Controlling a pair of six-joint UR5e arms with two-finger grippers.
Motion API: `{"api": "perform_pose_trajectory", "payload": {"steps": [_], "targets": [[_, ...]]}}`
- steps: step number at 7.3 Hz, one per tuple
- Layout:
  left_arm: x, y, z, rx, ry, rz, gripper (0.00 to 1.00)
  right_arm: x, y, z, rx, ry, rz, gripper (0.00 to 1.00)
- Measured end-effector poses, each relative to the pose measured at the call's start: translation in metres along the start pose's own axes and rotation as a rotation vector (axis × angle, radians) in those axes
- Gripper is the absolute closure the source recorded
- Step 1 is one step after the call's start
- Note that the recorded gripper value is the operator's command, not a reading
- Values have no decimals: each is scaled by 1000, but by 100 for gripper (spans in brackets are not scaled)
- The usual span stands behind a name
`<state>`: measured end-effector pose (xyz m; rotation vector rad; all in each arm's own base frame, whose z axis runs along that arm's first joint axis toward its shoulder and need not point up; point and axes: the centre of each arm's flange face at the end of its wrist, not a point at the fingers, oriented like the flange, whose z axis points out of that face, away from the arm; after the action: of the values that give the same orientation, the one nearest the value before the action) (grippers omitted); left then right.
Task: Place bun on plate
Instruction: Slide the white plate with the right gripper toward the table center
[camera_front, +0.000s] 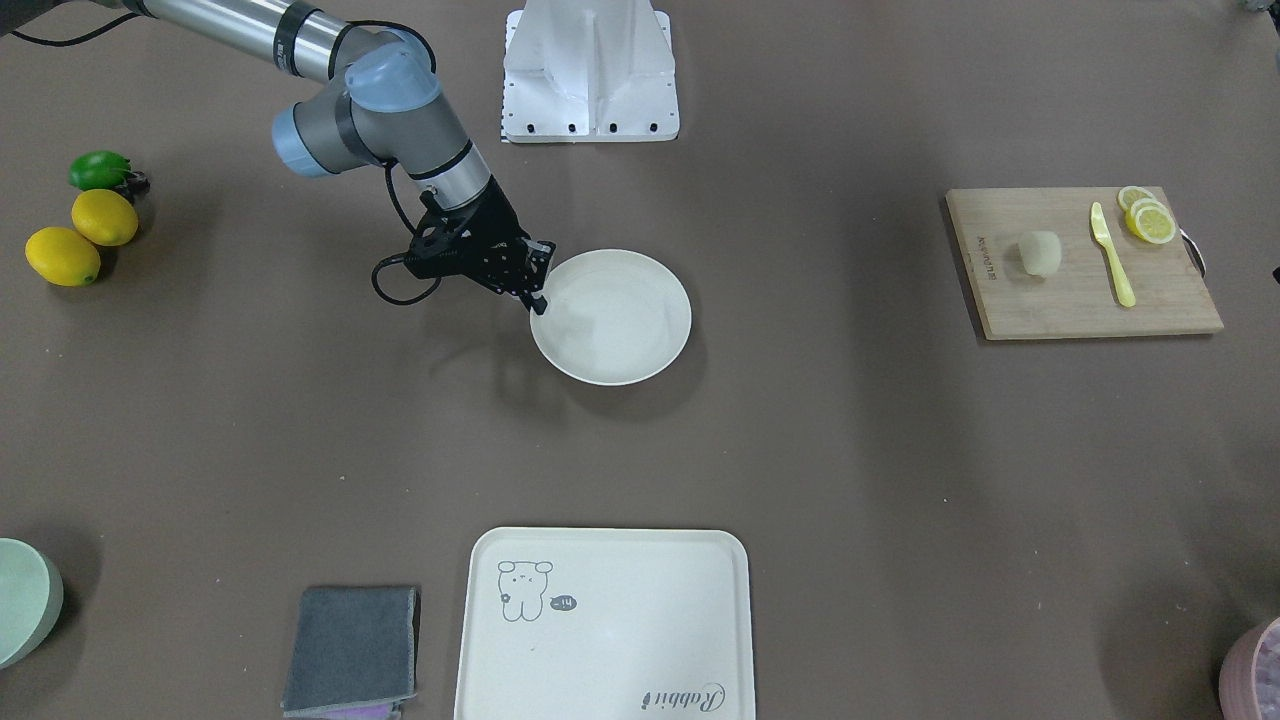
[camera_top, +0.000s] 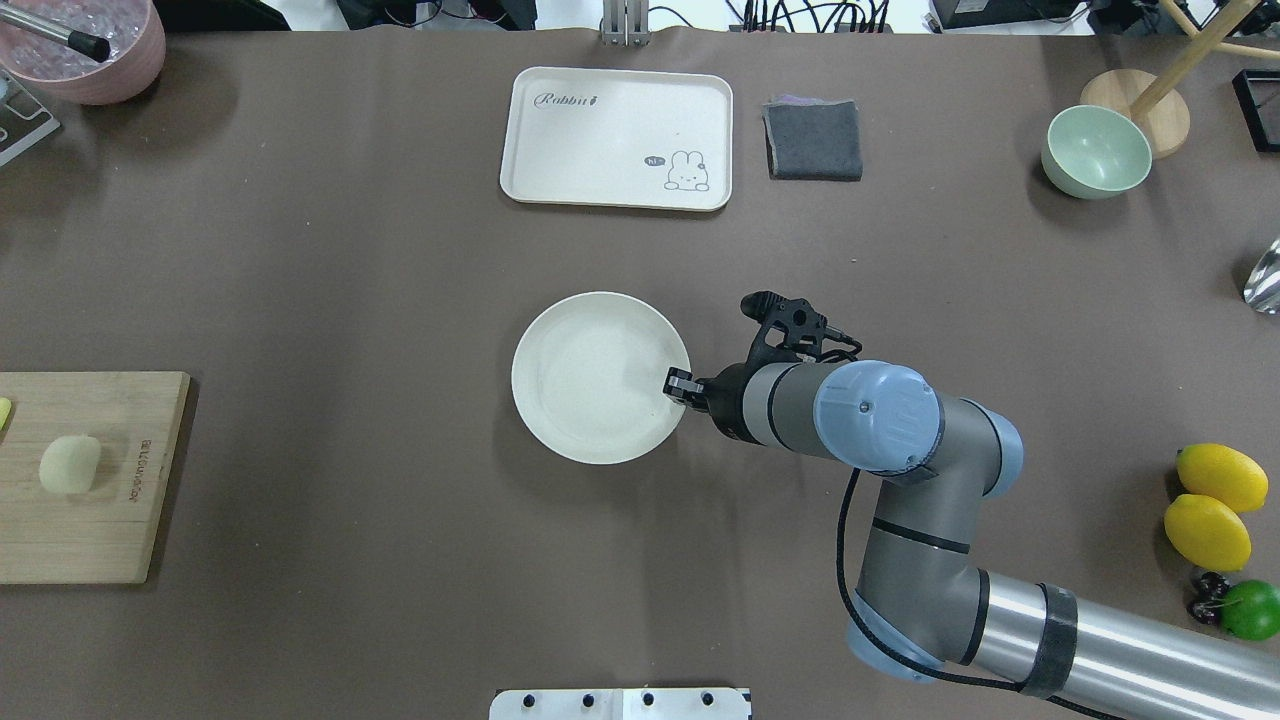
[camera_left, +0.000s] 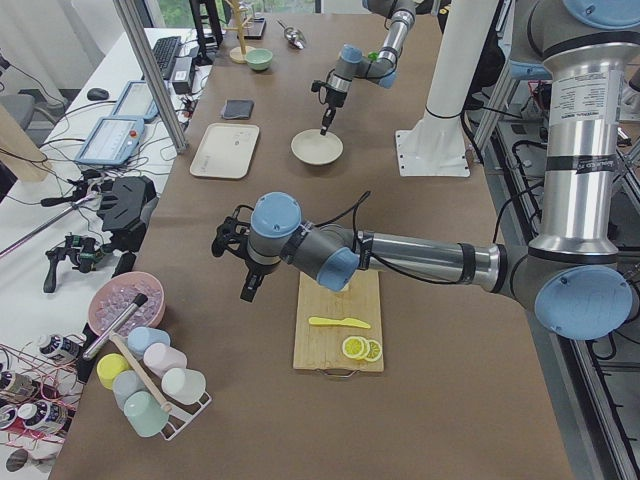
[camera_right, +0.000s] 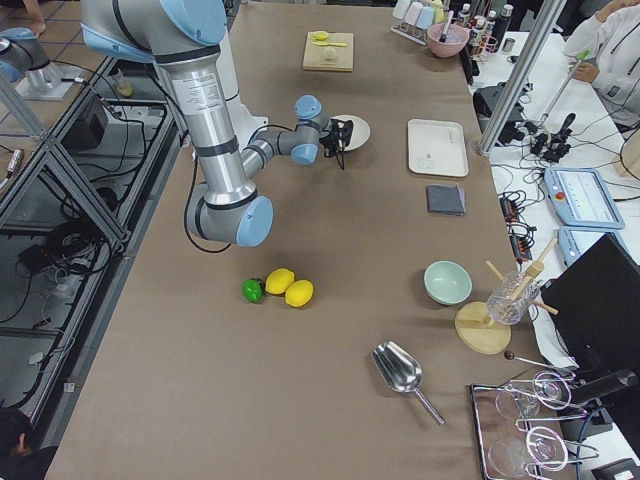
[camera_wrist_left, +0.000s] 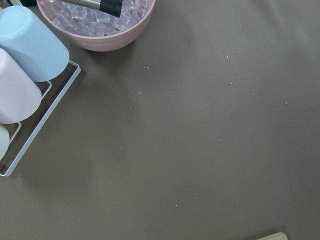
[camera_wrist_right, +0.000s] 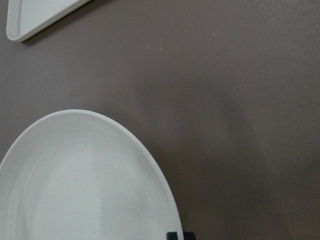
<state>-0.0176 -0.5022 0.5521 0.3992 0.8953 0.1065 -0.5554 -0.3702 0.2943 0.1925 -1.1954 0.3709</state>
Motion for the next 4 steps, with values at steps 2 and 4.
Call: {"api": "perform_pose_trajectory", "payload": {"steps": [2,4], "targets": [[0,1,0,-1,0,-2,2,-10,5,4,7,-3,-4,0],[0,1,0,-1,0,-2,1,-15,-1,0,16,-7,-16,0]]}}
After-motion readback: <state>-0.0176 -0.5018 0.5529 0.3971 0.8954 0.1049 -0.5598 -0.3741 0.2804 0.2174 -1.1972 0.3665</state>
